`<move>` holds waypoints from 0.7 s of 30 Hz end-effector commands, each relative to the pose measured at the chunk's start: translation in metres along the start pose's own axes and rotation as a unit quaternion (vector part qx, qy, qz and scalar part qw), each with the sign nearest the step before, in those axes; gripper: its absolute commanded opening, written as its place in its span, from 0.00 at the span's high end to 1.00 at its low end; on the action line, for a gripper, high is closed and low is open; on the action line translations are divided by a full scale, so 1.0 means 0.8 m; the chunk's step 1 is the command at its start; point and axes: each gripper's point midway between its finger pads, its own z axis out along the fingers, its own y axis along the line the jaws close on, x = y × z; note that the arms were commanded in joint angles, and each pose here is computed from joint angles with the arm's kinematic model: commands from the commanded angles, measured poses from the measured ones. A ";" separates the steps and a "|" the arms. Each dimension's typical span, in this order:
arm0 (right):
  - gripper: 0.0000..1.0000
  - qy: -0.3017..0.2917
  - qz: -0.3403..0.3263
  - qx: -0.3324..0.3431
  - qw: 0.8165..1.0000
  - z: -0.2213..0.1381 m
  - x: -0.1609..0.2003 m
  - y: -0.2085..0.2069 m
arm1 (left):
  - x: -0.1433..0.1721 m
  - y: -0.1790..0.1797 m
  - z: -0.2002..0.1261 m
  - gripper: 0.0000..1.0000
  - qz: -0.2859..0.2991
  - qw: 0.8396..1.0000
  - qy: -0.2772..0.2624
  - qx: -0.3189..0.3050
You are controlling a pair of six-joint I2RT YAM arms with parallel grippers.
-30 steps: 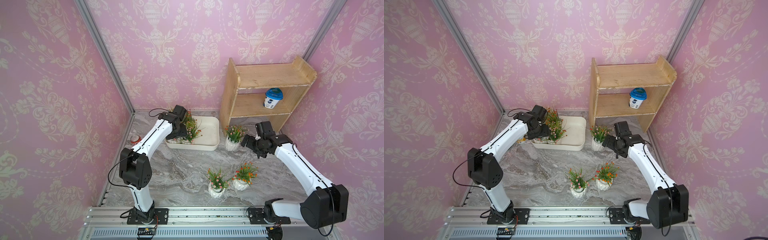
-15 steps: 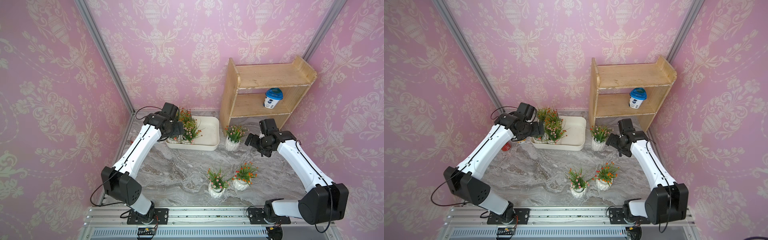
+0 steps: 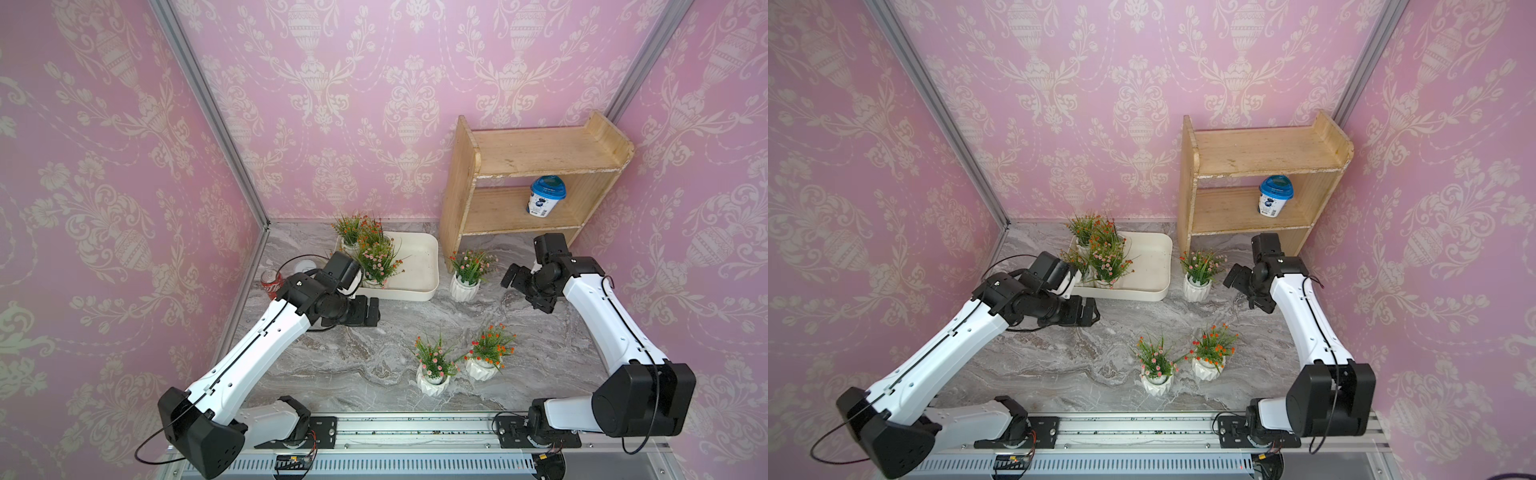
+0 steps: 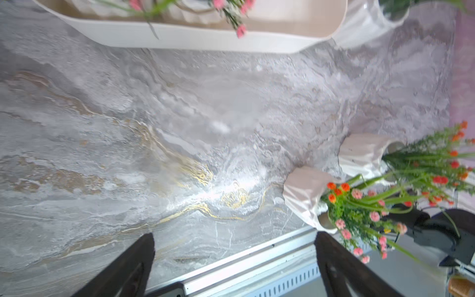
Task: Put the potted gypsophila into the storage box
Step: Pick up the baby's breath potted plant from the center of the board.
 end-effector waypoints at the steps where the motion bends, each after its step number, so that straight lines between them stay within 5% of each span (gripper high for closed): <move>1: 0.00 0.014 -0.011 -0.003 1.000 -0.006 0.001 0.002 | 0.026 -0.028 0.020 0.01 -0.006 1.000 0.013 0.022; 21: 0.02 0.075 0.053 0.042 0.995 -0.007 0.114 -0.085 | 0.068 -0.036 0.097 0.01 -0.035 0.998 0.023 0.051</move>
